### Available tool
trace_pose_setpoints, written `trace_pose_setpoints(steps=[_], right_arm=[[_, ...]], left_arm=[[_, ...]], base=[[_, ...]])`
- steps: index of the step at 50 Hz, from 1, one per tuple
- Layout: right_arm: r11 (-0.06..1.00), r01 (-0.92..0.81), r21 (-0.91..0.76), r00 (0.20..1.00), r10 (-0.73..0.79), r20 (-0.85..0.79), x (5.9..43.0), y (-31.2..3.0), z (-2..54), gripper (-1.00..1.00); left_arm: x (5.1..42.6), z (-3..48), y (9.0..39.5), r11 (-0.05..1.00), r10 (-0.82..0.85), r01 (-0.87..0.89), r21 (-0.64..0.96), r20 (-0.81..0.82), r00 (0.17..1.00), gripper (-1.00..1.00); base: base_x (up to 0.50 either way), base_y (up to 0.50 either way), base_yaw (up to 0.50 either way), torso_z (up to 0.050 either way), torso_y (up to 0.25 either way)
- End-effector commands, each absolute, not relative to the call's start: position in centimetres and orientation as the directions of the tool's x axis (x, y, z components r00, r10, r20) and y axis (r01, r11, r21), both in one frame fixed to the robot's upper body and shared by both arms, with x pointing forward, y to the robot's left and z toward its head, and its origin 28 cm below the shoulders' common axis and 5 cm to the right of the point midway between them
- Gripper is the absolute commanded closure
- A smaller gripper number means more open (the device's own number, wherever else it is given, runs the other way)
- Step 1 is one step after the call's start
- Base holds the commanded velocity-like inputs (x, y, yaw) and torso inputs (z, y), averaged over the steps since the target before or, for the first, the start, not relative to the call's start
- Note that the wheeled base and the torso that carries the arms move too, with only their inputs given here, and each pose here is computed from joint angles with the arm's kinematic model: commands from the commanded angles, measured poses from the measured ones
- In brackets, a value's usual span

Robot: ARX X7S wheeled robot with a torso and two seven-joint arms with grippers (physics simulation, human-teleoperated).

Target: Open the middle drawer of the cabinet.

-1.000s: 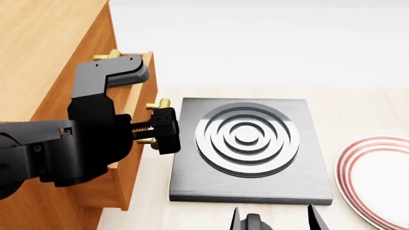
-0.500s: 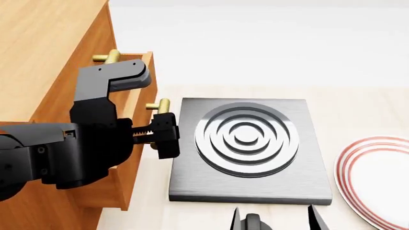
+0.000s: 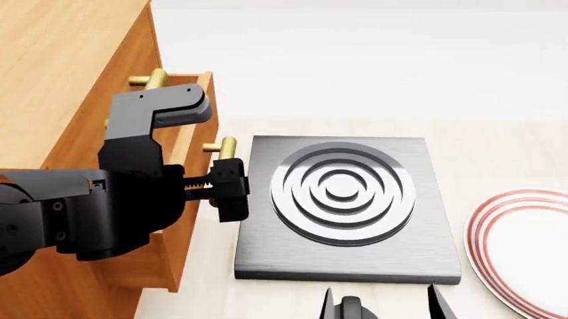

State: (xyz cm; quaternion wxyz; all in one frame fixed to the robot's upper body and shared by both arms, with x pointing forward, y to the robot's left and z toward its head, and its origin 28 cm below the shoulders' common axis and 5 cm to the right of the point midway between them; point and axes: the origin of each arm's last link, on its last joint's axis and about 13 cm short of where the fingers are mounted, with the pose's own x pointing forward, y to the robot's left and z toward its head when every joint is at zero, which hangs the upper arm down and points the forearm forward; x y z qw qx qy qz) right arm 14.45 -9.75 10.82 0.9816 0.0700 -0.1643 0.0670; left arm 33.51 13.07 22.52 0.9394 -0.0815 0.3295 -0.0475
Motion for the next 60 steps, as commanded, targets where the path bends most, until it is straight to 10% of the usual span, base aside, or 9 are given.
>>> trace_pose_setpoints(steps=[1,60], right_arm=[[0.981,-0.155,0.114,0.936,0.109,0.335,14.4,-9.8,10.9,-1.0],[0.981,-0.154,0.115,0.936,0.108,0.335,14.4,-9.8,10.9,-1.0]], left_arm=[[32.7,19.6,12.8,0.978,-0.166,0.024,-0.207,-0.703,0.691,-1.0],[31.2,20.4,9.1,0.924,-0.379,0.232,-0.304,-0.646,0.662,-1.0]], base=[[0.0,0.0,0.0,0.0,0.0],[0.0,0.0,0.0,0.0,-0.006]])
